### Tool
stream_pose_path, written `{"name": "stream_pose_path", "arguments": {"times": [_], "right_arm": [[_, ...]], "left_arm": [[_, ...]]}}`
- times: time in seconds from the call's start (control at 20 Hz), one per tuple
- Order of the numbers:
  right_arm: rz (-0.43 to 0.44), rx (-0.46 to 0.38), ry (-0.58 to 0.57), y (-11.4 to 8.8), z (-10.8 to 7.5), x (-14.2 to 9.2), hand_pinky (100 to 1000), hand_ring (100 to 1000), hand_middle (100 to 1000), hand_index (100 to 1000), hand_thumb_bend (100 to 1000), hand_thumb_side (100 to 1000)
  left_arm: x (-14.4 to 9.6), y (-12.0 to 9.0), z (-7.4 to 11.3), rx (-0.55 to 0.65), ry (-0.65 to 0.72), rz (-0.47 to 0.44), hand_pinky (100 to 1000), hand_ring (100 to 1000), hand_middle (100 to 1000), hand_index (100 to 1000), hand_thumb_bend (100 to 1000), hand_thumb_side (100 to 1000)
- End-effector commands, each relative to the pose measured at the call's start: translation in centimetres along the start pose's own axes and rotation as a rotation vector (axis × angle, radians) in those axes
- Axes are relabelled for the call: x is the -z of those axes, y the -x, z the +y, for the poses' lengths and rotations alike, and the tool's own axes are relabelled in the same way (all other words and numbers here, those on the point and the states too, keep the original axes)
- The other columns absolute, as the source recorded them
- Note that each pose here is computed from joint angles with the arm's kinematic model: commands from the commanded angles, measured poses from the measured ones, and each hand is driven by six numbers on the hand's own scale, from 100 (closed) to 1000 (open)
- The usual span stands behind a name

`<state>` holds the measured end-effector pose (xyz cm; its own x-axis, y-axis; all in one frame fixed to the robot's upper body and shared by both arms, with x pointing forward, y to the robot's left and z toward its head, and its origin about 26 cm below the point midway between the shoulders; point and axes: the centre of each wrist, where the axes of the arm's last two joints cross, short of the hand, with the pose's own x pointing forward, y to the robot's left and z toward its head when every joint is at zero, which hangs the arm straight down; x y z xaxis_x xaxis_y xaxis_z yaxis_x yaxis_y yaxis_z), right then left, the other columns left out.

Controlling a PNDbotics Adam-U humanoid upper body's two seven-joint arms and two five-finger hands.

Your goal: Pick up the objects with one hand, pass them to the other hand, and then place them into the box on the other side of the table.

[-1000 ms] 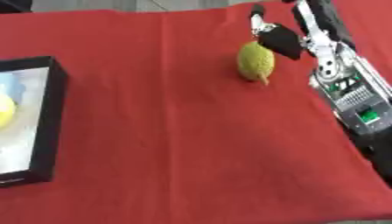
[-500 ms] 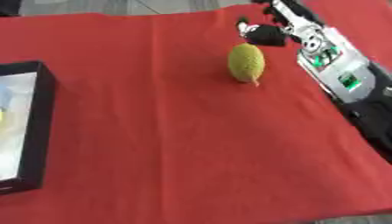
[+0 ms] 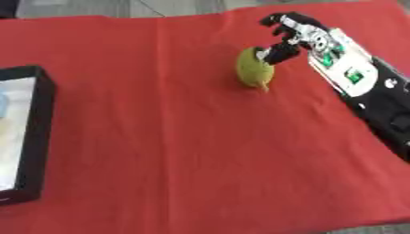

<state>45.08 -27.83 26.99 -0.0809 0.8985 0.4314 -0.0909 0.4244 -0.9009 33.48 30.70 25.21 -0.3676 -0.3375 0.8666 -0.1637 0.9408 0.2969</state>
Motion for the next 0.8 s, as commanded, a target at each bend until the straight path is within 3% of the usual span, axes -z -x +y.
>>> {"name": "stream_pose_path", "arguments": {"times": [0.05, 0.35, 0.5, 0.8], "right_arm": [[0.014, -0.023, 0.001, 1.1, -2.1, 0.3, 863, 898, 936, 933, 237, 168], [-0.039, 0.042, -0.049, 1.5, -4.8, 0.0, 842, 881, 927, 936, 211, 437], [-0.047, 0.068, -0.062, 1.4, -6.4, -0.6, 834, 875, 926, 934, 152, 499], [-0.065, 0.094, -0.106, 1.1, -8.4, -1.6, 833, 875, 927, 936, 166, 489]], "left_arm": [[0.1, -0.9, 0.7, 0.015, -0.011, -0.022, 902, 730, 727, 771, 569, 631], [0.0, -0.7, 0.8, 0.032, -0.008, -0.002, 902, 729, 723, 769, 562, 620], [0.0, -0.6, 0.8, 0.041, -0.005, 0.008, 902, 729, 722, 768, 558, 617], [0.0, -0.5, 0.8, 0.049, -0.009, 0.018, 902, 728, 719, 765, 553, 611]]}}
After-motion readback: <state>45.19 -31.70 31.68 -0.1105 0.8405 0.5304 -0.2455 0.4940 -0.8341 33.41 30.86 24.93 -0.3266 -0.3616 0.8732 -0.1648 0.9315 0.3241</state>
